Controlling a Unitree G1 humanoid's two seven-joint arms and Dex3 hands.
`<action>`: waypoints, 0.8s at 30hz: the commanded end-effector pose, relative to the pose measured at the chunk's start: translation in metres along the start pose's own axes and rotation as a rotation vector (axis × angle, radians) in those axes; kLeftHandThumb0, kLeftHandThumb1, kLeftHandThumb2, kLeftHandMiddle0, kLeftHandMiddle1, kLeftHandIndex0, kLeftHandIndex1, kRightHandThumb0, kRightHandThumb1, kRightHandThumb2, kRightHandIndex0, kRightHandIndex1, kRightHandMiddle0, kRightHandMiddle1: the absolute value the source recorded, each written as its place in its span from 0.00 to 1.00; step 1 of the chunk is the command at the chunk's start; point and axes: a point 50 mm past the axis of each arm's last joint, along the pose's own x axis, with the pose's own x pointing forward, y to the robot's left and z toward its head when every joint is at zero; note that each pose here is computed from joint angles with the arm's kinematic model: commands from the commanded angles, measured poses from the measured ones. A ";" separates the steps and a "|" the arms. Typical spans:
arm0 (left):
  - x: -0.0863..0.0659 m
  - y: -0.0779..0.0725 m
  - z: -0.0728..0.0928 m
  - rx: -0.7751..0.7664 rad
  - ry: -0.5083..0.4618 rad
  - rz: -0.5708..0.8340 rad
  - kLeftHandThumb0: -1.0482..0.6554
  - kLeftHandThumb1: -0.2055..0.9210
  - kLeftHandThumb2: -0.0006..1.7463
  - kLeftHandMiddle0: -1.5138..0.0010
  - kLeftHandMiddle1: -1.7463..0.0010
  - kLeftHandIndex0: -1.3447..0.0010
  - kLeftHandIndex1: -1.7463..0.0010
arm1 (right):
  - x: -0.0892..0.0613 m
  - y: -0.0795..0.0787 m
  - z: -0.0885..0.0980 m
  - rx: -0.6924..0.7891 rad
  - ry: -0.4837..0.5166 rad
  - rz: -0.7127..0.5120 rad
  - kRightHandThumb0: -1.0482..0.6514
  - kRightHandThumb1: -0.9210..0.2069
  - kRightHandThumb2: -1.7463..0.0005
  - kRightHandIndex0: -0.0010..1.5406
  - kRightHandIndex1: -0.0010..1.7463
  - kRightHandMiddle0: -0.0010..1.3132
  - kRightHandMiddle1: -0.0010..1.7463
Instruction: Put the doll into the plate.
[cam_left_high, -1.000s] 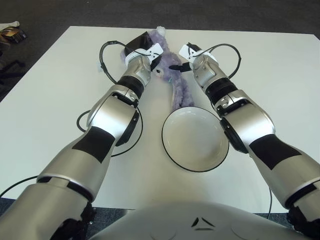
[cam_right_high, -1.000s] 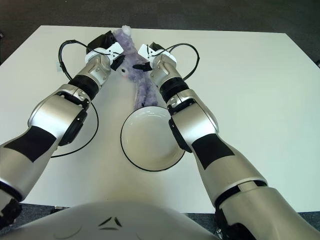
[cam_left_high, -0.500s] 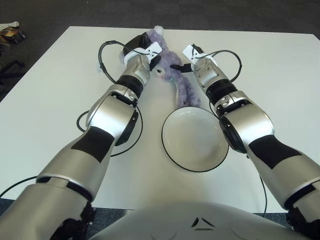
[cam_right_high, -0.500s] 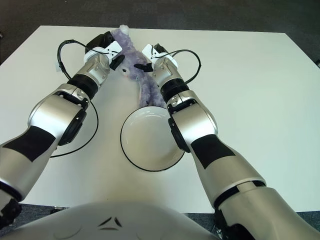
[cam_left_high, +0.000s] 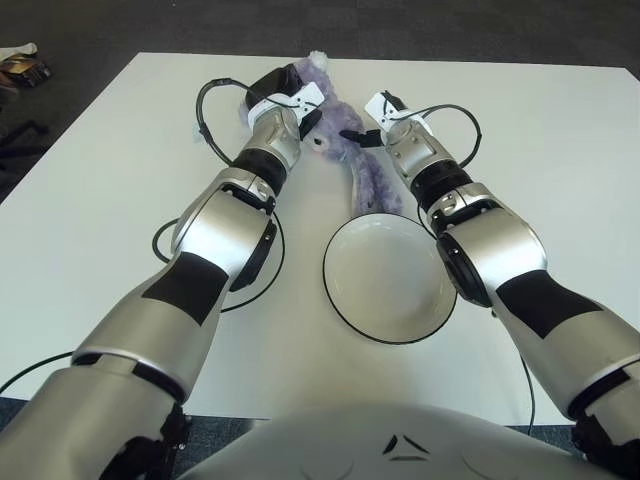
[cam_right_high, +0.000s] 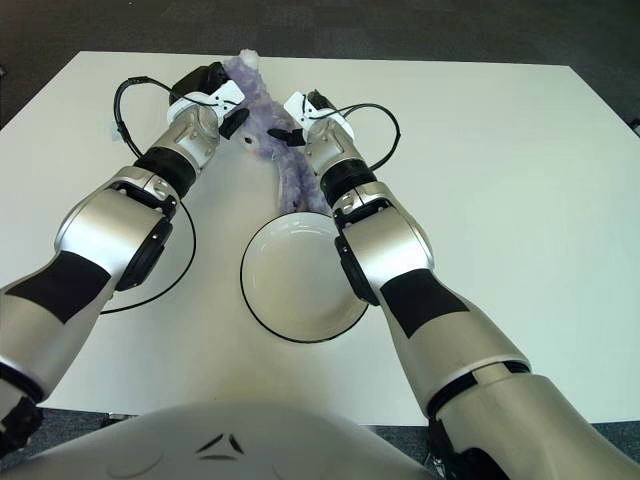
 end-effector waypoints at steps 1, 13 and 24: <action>0.002 0.008 0.008 0.012 -0.017 0.012 0.61 0.37 0.75 0.54 0.00 0.49 0.22 | 0.000 0.003 -0.002 0.016 0.001 -0.003 0.05 0.12 0.81 0.14 0.63 0.00 0.05; 0.003 0.010 0.009 0.014 -0.006 0.009 0.61 0.38 0.75 0.54 0.00 0.50 0.21 | 0.001 0.004 -0.008 0.079 0.010 0.028 0.00 0.10 0.85 0.08 0.64 0.00 0.01; 0.003 0.009 0.006 0.006 0.005 0.001 0.61 0.40 0.73 0.52 0.05 0.53 0.20 | 0.002 0.008 -0.008 0.126 -0.029 0.065 0.00 0.11 0.87 0.06 0.61 0.00 0.06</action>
